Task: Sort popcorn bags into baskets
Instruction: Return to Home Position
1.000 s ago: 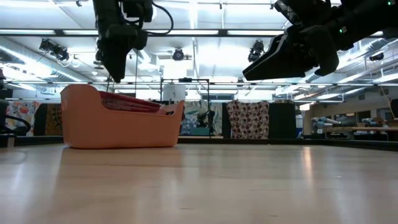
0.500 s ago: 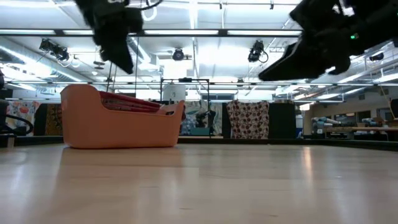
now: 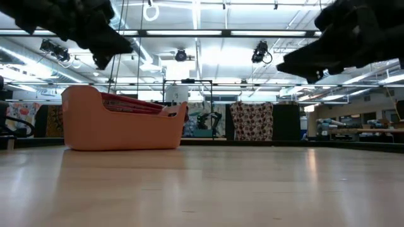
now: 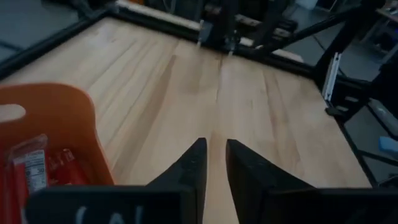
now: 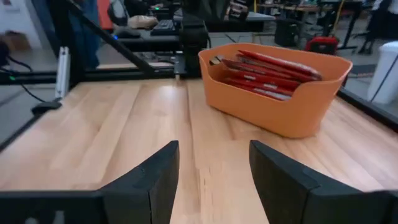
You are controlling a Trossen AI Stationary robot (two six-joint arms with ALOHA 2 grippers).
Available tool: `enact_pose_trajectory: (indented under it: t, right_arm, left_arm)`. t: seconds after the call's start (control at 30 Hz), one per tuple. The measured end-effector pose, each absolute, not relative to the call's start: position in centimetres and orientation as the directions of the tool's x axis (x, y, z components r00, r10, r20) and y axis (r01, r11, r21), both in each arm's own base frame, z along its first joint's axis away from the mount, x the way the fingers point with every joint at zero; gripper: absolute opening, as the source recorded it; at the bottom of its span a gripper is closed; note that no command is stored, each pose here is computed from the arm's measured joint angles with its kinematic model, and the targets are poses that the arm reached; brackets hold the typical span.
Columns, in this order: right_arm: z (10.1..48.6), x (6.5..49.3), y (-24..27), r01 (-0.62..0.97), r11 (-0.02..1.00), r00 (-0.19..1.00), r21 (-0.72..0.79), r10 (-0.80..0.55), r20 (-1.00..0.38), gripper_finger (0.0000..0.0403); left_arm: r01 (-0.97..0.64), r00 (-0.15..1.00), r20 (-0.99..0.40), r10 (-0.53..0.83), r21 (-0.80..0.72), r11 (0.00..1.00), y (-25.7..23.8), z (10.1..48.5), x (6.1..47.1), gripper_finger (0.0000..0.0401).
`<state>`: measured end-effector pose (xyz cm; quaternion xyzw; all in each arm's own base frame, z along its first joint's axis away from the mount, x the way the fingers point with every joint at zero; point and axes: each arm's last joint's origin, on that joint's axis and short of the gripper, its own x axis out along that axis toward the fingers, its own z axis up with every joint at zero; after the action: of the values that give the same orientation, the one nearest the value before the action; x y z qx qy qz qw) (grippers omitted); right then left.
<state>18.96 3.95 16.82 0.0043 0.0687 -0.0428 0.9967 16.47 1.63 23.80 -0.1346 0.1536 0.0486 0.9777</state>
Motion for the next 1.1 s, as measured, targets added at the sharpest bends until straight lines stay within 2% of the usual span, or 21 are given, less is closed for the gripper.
enact_pose_trajectory:
  t: [0.23,0.4,0.63,0.9,1.1]
  right_arm:
    - [16.3,16.9,1.7,0.106,0.988,0.991,0.116,-0.096,-0.094,0.0195]
    - [16.3,15.3,0.7,0.124,0.981,0.992,0.151,-0.121,-0.028,0.0184]
    - [16.6,14.0,0.0,0.117,0.979,0.992,0.166,-0.123,0.027,0.0172]
    - [17.5,13.5,-0.4,0.095,0.995,0.99,0.034,-0.098,0.104,0.0171]
    - [17.6,13.4,-0.9,0.243,0.97,0.963,0.014,-0.243,0.117,0.0171]
  left_arm:
    - [-0.096,0.983,-0.172,0.069,-0.157,0.983,1.5,23.9,14.4,0.0031]
    - [-0.1,0.989,-0.122,0.083,-0.139,0.985,1.4,23.2,13.1,0.0009]
    - [-0.113,0.993,-0.055,0.106,-0.143,0.983,1.3,21.7,11.7,0.0007]
    - [-0.134,0.991,-0.02,0.133,-0.103,0.986,1.3,19.1,11.1,0.0008]
    - [-0.158,0.987,-0.021,0.157,-0.065,0.985,1.3,16.9,11.2,0.0008]
